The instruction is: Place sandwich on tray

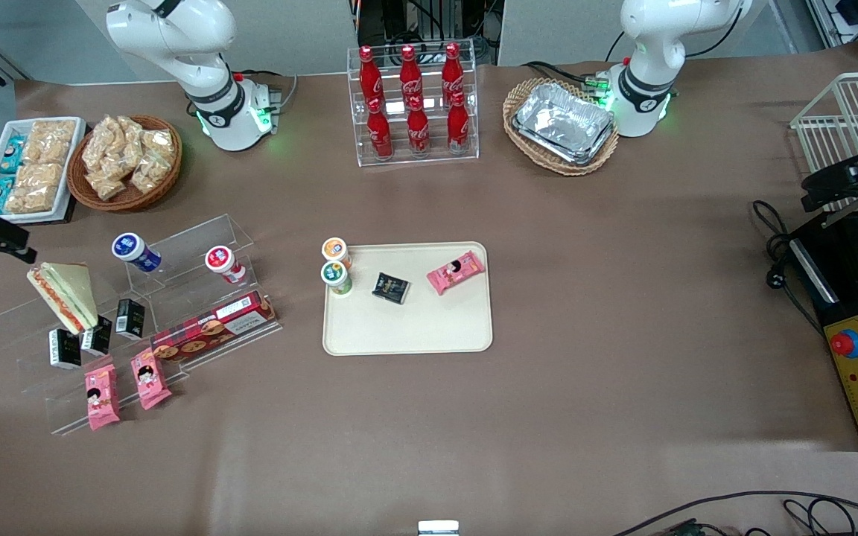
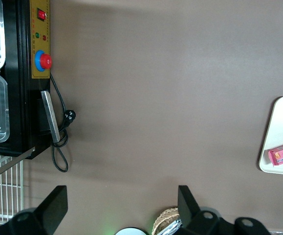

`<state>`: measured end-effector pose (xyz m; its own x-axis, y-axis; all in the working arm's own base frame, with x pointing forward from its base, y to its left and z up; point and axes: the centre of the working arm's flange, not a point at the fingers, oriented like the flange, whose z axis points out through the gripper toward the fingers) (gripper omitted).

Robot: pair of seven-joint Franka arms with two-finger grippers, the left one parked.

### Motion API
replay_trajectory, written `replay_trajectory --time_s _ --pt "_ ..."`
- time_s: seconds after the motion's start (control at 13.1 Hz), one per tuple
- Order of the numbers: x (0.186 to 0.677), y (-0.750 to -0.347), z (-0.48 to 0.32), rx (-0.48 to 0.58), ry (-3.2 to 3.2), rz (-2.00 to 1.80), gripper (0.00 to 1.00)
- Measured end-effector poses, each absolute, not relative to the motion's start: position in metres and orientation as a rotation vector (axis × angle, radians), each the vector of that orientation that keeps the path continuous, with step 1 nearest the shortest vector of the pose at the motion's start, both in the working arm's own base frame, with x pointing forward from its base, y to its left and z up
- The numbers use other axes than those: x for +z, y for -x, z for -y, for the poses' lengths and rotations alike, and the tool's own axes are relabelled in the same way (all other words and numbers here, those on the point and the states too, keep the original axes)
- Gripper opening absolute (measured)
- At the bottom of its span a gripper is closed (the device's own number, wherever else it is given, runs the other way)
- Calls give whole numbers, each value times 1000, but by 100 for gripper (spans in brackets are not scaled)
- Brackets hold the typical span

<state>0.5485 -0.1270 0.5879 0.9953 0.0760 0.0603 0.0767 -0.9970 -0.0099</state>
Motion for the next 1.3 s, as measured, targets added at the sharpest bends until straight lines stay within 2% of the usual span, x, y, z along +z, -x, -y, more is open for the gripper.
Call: replay_trajectory --time_s 0.31,0.61,0.99,1.3 --pt "566 -543 185 -83 3088 360 100" --pt "520 -535 207 -59 3057 561 100" --pt "445 -511 218 -66 3044 626 100" --pt "412 -494 217 -81 3043 640 100"
